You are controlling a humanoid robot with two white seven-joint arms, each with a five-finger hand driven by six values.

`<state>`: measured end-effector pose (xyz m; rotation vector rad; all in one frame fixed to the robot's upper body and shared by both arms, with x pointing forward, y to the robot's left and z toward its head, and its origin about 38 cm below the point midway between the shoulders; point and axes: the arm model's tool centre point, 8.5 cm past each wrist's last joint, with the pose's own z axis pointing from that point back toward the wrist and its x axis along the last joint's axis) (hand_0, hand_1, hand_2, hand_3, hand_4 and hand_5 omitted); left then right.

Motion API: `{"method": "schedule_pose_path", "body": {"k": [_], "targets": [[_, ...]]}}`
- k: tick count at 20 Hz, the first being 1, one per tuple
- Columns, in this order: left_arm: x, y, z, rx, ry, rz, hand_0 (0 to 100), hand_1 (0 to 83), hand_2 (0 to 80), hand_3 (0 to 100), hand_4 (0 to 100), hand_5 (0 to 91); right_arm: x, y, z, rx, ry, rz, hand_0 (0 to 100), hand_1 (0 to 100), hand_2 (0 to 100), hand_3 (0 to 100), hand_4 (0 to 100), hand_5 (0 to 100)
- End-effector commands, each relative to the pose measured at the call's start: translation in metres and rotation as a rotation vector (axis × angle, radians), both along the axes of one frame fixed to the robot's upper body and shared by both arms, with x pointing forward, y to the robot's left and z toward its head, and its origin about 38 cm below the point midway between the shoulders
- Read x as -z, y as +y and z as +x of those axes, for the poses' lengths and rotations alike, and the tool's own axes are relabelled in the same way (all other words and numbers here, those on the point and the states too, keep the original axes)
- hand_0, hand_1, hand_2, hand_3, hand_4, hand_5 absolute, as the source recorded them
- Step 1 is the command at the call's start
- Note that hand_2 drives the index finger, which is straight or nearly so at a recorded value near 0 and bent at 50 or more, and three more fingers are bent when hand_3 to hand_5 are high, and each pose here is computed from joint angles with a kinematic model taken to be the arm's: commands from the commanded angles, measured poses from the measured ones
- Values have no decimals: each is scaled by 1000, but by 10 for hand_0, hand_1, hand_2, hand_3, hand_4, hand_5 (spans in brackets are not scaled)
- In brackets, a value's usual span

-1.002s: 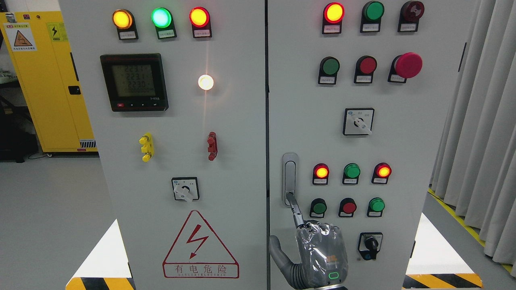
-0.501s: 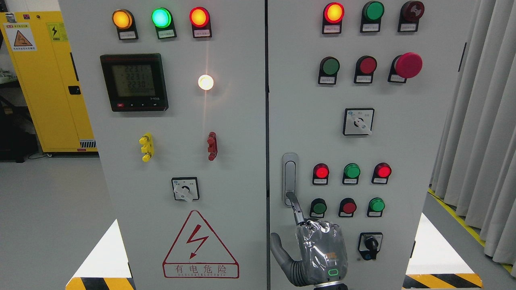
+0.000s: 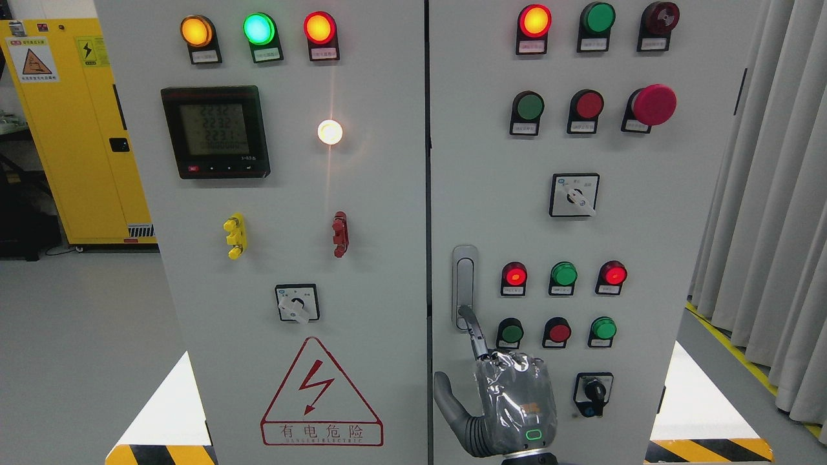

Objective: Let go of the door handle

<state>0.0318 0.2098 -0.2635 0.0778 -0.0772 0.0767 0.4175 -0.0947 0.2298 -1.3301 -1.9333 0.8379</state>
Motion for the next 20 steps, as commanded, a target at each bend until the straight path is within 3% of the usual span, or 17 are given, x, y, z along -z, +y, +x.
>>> {"method": "schedule_pose_path", "body": {"k": [1, 20], "targets": [[0, 0, 4, 0, -13, -1, 120, 556, 0, 0, 0, 0, 3, -1, 1, 9, 12, 1, 523, 354, 0, 1000, 1000, 1000], [0, 0, 4, 0, -13, -1, 120, 556, 0, 0, 0, 0, 5, 3, -1, 5, 26, -2, 531, 358, 0, 1000, 1000, 1000]]}}
